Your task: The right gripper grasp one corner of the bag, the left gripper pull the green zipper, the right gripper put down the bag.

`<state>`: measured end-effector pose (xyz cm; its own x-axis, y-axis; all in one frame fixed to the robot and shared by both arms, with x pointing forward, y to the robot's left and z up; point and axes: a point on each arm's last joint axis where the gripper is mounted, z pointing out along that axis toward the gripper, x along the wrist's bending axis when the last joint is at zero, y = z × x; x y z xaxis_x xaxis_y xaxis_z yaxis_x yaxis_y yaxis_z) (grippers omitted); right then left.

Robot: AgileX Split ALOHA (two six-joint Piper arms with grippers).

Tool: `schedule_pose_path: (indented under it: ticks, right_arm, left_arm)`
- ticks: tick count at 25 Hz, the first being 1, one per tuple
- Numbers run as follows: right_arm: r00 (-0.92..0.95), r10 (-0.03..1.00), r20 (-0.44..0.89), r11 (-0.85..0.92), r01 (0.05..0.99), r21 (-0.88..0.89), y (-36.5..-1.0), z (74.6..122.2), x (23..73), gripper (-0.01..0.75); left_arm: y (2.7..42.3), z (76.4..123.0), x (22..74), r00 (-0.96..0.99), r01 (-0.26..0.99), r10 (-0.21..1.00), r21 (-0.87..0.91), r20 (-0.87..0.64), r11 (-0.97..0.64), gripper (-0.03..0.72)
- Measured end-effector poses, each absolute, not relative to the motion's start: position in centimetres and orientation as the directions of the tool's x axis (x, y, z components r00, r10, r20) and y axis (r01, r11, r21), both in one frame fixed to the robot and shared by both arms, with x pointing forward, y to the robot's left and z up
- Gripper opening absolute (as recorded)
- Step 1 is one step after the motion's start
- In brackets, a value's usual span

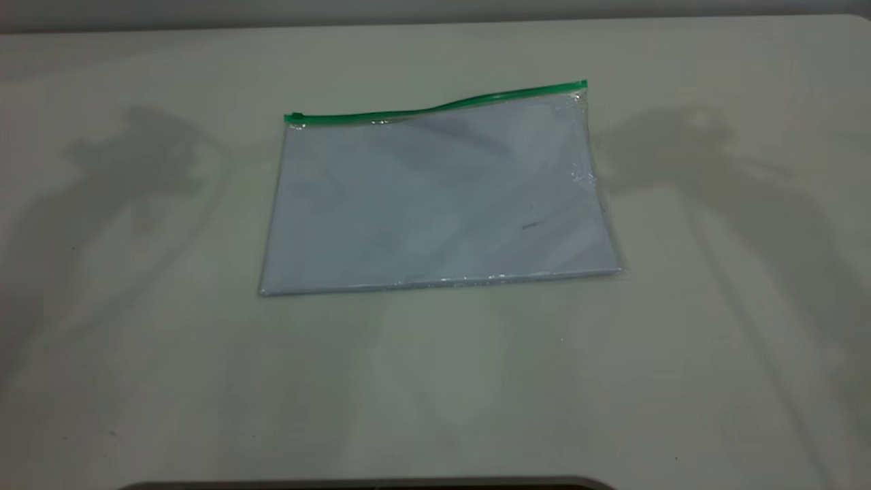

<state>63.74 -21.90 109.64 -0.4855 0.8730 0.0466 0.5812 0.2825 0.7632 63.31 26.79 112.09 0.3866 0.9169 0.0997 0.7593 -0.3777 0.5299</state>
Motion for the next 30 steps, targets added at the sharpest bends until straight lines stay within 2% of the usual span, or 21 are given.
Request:
schedule_pose_path:
  ticks: [7,12,17,24,30]
  right_arm:
    - [-0.501,0.864,0.048,0.268,0.539,0.798,-22.4,116.2,58.3,0.564]
    - [-0.52,0.848,0.099,0.267,0.583,0.767,-22.4,117.9,55.4,0.564]
    - [-0.537,0.826,0.171,0.282,0.657,0.699,-22.3,118.2,53.5,0.564]
    - [-0.525,0.806,0.273,0.27,0.737,0.62,-22.1,117.6,51.0,0.564]
    - [-0.508,0.816,0.275,0.247,0.738,0.627,-22.8,116.0,46.5,0.564]
  left_arm:
    - [28.3,116.6,57.5,0.261,0.857,0.956,0.425,0.13,-0.292,0.55]
    - [28.8,118.3,56.0,0.192,0.85,0.969,0.468,0.155,-0.243,0.55]
    - [29.0,117.9,53.1,0.129,0.872,0.984,0.459,0.119,-0.17,0.55]
    - [29.6,116.0,43.7,0.103,0.887,0.989,0.441,0.102,-0.138,0.55]
    - [30.2,114.8,33.6,0.07,0.814,0.993,0.571,0.094,-0.111,0.55]
